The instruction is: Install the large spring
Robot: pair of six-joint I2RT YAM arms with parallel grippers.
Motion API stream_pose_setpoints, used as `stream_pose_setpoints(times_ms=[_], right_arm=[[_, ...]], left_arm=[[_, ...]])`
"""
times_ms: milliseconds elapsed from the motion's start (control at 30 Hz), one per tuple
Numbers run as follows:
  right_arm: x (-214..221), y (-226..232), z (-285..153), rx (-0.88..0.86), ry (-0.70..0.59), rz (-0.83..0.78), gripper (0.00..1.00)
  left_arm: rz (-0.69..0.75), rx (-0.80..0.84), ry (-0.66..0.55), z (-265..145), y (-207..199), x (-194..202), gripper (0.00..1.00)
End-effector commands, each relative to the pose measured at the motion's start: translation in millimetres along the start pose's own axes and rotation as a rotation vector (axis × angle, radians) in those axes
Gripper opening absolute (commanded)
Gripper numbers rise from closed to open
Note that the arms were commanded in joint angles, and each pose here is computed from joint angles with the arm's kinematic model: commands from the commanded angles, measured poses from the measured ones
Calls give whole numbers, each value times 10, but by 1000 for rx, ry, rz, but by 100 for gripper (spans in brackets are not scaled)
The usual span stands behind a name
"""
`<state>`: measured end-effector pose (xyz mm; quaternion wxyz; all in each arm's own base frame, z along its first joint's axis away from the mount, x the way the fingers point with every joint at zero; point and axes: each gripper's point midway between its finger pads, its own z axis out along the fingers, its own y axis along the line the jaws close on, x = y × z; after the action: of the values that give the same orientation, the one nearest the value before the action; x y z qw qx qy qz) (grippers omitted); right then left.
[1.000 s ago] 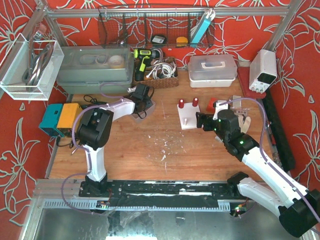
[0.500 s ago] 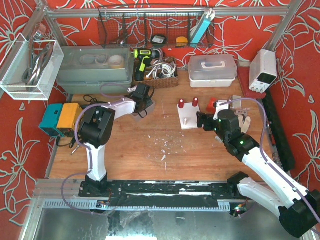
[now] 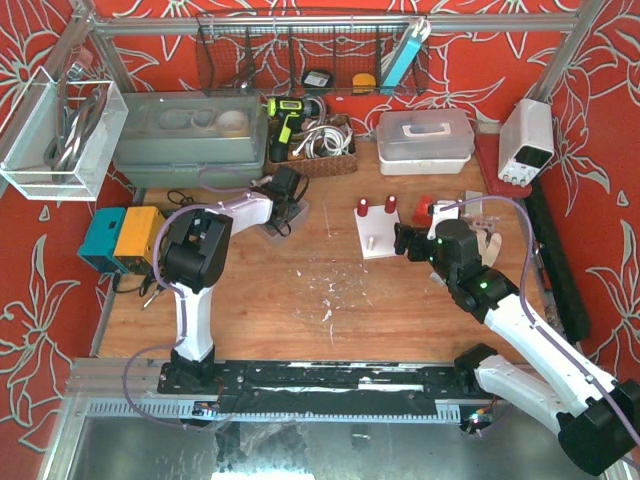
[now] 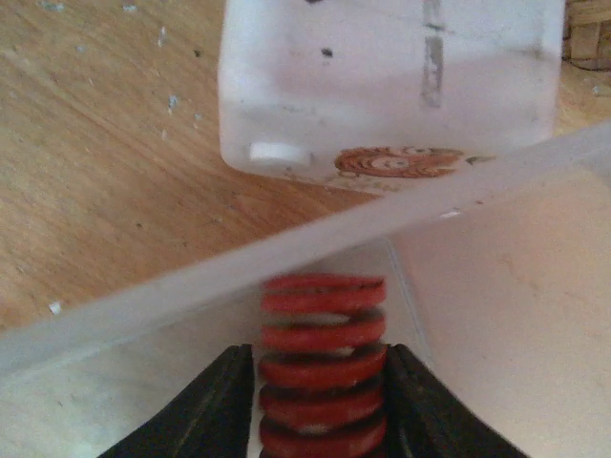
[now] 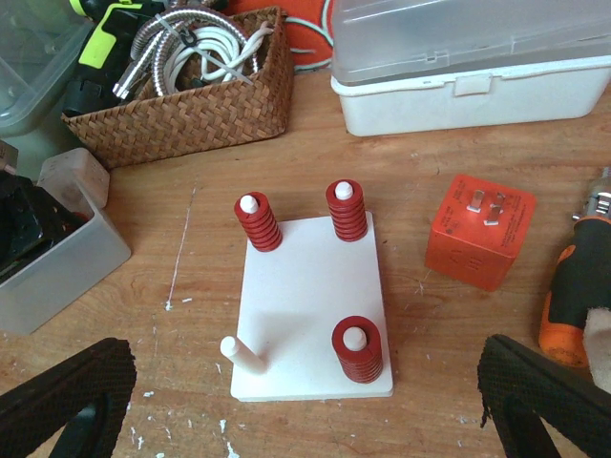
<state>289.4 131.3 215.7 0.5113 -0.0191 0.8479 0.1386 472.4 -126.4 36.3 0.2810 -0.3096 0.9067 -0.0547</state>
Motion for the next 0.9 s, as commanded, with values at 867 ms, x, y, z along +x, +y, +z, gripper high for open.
stream_pose_setpoints(times_ms=[867], right_arm=[[100, 12, 48, -8, 25, 6, 99]], left_arm=[[177, 472, -223, -1332, -413, -328, 8]])
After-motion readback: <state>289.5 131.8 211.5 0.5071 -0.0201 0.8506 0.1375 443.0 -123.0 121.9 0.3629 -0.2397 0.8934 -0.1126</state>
